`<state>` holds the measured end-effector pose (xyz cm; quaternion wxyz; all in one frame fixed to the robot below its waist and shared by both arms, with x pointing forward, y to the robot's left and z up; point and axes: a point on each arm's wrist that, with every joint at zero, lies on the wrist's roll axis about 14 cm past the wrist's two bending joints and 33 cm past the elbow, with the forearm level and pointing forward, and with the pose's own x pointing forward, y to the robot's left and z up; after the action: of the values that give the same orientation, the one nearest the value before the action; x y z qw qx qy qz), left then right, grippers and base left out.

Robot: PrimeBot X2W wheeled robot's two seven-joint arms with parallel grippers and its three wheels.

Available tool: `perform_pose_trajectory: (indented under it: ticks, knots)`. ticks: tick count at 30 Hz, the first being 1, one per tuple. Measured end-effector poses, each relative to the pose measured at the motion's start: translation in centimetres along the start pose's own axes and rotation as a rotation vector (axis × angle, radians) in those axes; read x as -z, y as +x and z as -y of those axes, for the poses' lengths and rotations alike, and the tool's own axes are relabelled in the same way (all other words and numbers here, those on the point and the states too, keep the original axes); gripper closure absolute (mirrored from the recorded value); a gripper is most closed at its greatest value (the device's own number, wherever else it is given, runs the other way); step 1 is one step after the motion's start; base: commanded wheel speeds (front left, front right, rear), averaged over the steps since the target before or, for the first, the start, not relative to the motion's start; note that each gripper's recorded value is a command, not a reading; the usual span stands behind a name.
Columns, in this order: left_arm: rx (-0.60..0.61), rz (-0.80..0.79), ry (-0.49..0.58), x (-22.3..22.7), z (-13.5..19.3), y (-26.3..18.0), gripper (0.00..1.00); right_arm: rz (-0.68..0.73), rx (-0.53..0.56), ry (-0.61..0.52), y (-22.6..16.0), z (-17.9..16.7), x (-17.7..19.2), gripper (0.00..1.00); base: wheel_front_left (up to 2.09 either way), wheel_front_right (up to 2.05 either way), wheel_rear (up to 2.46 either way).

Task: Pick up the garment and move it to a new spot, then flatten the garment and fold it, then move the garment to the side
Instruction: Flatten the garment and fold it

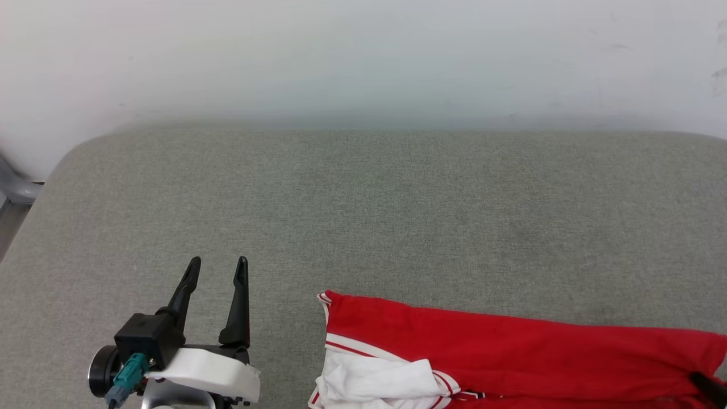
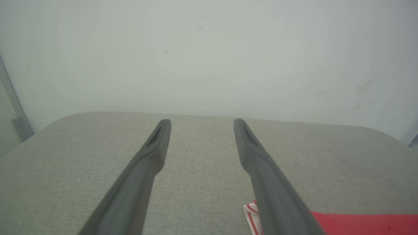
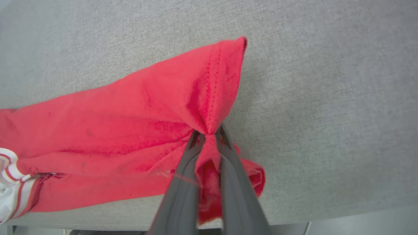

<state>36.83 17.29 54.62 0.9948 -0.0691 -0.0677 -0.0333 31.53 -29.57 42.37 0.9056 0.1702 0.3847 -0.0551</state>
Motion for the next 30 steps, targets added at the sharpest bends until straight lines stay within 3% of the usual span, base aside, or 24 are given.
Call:
perform_pose_trajectory:
  ticks: [3,7,15,19,30]
  knots:
    - [0.004,-0.001,0.003,-0.1,0.1,-0.2,0.0,-0.046,-0.095,0.156,0.0,-1.5,1.4,1.0,0.0,0.0,0.0]
    - [0.002,0.003,0.003,-0.3,0.2,-0.6,0.0,-0.14,-0.321,0.343,-0.2,-6.6,3.3,1.0,0.0,0.0,0.0]
    - [-0.006,0.002,0.005,-0.7,-0.1,-1.4,0.0,-0.267,-0.822,0.635,-2.5,-15.0,3.3,1.0,0.0,0.0,0.0]
    - [-0.011,-0.001,0.007,-0.8,-0.4,-1.6,0.0,-0.318,-0.983,0.693,-3.2,-19.5,3.5,1.0,0.0,0.0,0.0]
    - [-0.059,0.005,0.01,-1.0,-2.0,-1.6,0.0,-0.454,-1.135,0.634,-3.4,-28.5,4.8,1.0,0.0,0.0,0.0]
